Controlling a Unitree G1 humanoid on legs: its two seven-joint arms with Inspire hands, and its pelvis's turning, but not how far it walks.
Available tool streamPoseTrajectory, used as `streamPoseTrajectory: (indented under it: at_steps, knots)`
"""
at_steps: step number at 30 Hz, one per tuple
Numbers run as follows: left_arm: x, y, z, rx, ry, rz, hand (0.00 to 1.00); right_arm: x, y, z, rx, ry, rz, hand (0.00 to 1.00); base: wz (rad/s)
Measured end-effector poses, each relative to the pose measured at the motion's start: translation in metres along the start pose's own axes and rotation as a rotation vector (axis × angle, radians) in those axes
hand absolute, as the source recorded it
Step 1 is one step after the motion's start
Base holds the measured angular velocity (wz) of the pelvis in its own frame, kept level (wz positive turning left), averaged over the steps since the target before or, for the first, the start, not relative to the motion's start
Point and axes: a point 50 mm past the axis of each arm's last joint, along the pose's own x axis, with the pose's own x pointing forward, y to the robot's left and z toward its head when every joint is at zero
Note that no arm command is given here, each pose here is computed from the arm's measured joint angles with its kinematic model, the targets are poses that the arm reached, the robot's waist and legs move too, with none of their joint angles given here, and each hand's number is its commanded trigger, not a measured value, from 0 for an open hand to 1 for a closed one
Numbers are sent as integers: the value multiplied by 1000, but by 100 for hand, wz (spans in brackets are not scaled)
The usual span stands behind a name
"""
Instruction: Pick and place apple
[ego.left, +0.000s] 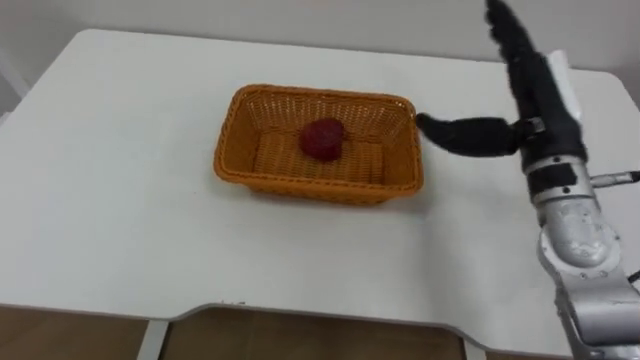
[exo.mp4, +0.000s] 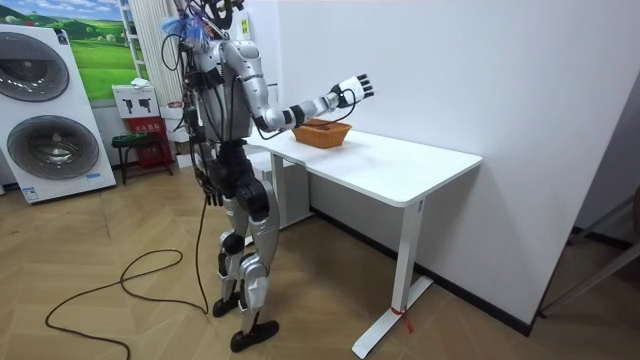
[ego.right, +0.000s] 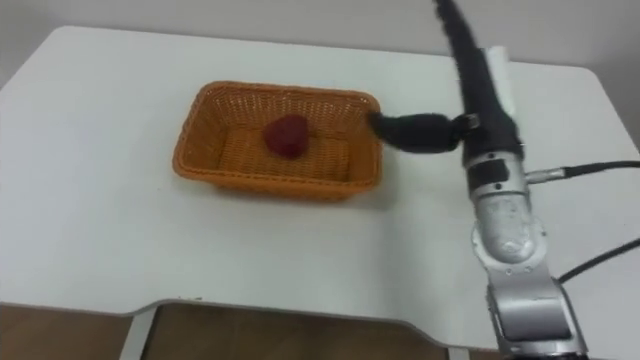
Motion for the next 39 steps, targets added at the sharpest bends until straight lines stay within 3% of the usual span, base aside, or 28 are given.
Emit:
streamPoseTrajectory:
  at_steps: [9,13,16,18,20,26,30,39]
  knots:
    - [-4,9,-23,-73,55,69,0,-6,-99,-3,-26,-15,-644,0,-6]
    - [-6,12,-31,-99,80,85,0,-24,-138,-34,5,128,-914,0,-3]
    - [-5,17,-25,-114,64,106,0,-56,-147,-77,-53,349,-986,0,-1]
    - [-5,17,-23,-117,60,116,0,-84,-146,-111,-106,552,-979,0,-2]
    - [-4,16,-21,-119,60,118,0,-138,-140,-156,-131,883,-967,0,0]
    - [-5,19,-25,-126,91,123,0,-248,-109,-196,-27,1443,-958,0,-1]
    - [-4,20,-23,-140,90,112,0,-272,-89,-200,26,1558,-870,0,0]
    - [-3,16,-21,-144,113,51,0,-308,-40,-202,141,1766,-401,0,3]
